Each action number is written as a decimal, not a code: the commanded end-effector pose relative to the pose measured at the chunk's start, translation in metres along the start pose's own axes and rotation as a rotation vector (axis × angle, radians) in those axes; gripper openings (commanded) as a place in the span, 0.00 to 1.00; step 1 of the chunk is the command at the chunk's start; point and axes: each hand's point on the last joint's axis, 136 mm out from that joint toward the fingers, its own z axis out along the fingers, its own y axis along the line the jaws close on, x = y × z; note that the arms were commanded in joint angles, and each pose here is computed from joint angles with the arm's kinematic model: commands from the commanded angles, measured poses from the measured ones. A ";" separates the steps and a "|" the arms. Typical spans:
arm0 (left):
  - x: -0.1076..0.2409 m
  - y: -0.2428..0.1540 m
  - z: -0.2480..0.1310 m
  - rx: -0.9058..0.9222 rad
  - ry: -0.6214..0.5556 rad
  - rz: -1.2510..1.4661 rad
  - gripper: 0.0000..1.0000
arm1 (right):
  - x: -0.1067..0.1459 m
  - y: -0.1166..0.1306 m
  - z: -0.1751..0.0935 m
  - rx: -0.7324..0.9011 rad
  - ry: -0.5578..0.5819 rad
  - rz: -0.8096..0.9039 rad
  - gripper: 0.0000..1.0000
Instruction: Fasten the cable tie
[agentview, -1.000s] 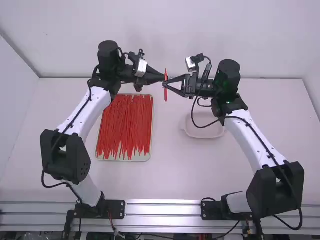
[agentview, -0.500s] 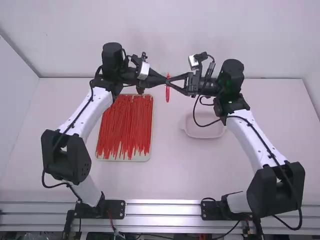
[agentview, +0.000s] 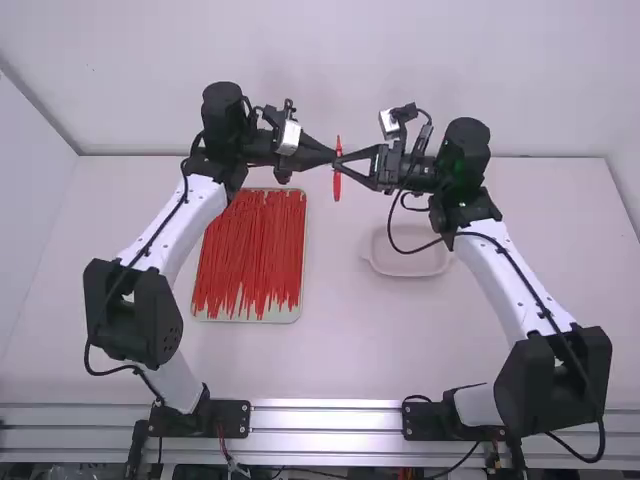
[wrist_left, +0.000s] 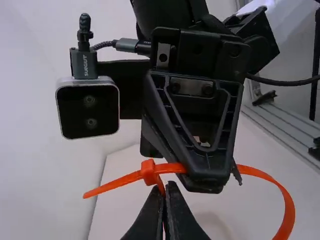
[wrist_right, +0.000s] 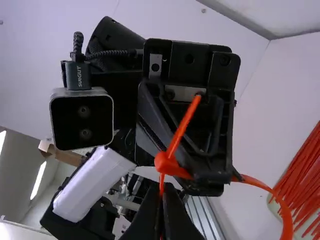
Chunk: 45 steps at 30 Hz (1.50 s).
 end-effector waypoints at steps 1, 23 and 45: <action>-0.016 -0.022 0.008 0.112 -0.052 0.006 0.02 | -0.025 -0.001 -0.010 0.040 -0.108 -0.028 0.00; -0.019 -0.023 0.010 0.121 -0.052 -0.046 0.02 | -0.025 -0.001 -0.027 0.024 -0.074 -0.032 0.42; -0.016 -0.021 0.026 0.096 -0.038 -0.066 0.02 | -0.016 0.004 -0.027 -0.001 -0.024 -0.001 0.21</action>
